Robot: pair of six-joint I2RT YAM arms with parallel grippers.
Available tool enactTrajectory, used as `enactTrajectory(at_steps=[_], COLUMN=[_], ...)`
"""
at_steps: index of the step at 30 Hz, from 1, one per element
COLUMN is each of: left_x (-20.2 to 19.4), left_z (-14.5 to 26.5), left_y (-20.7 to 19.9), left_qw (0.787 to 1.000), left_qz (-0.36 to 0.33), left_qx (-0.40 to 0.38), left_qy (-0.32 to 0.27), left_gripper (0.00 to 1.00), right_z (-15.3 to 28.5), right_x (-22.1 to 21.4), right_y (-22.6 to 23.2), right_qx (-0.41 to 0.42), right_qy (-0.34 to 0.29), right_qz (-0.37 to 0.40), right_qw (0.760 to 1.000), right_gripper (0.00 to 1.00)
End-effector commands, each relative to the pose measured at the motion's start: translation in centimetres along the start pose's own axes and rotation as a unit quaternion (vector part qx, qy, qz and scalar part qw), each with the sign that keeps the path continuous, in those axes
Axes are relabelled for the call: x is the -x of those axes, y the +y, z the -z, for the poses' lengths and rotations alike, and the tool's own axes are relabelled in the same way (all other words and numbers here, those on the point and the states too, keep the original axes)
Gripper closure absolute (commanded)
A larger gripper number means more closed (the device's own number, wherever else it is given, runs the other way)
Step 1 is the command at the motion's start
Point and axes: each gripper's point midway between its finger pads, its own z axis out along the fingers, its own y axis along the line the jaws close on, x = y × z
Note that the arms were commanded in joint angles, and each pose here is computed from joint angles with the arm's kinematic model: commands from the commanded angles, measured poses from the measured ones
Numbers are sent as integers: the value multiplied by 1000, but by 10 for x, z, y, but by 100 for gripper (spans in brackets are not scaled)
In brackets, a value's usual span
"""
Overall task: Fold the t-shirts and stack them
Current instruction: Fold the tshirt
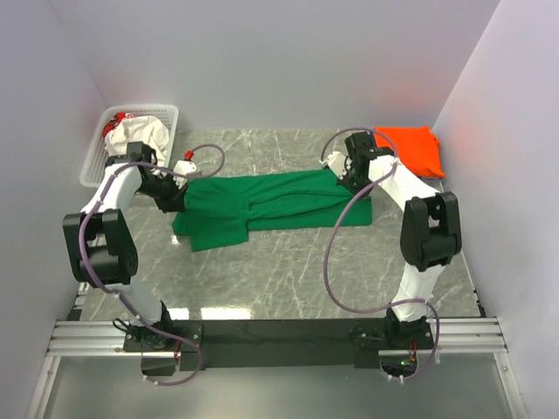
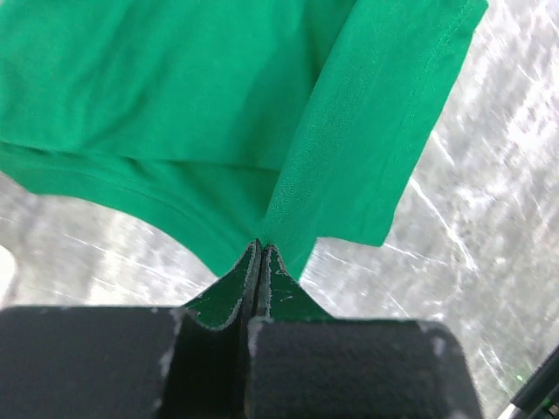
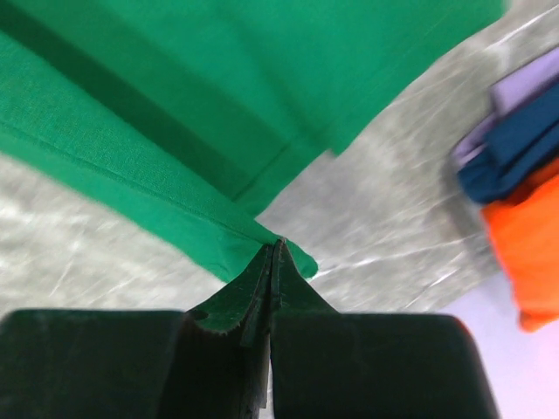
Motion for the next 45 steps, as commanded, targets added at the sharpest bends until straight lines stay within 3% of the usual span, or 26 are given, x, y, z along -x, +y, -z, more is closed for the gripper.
enactTrajectory(at_steps=[1, 10, 18, 21, 22, 24, 25, 29, 32, 36, 45], left_x=[21, 11, 1, 1, 7, 23, 27, 33, 28, 7, -38], left_z=[5, -34, -55, -54, -45, -27, -20, 2, 5, -13, -56], left_y=[13, 52, 81, 85, 85, 79, 76, 55, 43, 42, 40], left_qw=[999, 998, 994, 992, 992, 991, 990, 988, 984, 975, 962], left_qz=[3, 55, 96, 111, 110, 106, 104, 102, 126, 187, 261], left_qx=[-3, 3, 44, 51, 59, 65, 66, 85, 96, 101, 84], left_qy=[-32, -29, -27, -27, -35, -58, -63, -80, -82, -63, -4], left_gripper=[99, 99, 99, 83, 73, 65, 61, 59, 60, 65, 71], right_z=[-1, -53, -69, -67, -61, -47, -33, -1, 4, -15, -64], right_x=[10, 20, 28, 28, 30, 37, 41, 47, 43, 29, 16], right_y=[-26, -41, -53, -56, -55, -58, -56, -54, -35, -11, 20], right_qx=[-14, -11, -37, -47, -42, -48, -45, -39, 0, 43, 96], right_qy=[0, 30, 33, 39, 34, 17, 5, -24, -22, 14, 63], right_qz=[1, -7, -34, -48, -58, -68, -78, -100, -108, -123, -139], right_qw=[1000, 999, 998, 997, 997, 996, 996, 994, 994, 991, 984], right_gripper=[100, 100, 100, 81, 70, 57, 57, 57, 65, 75, 78])
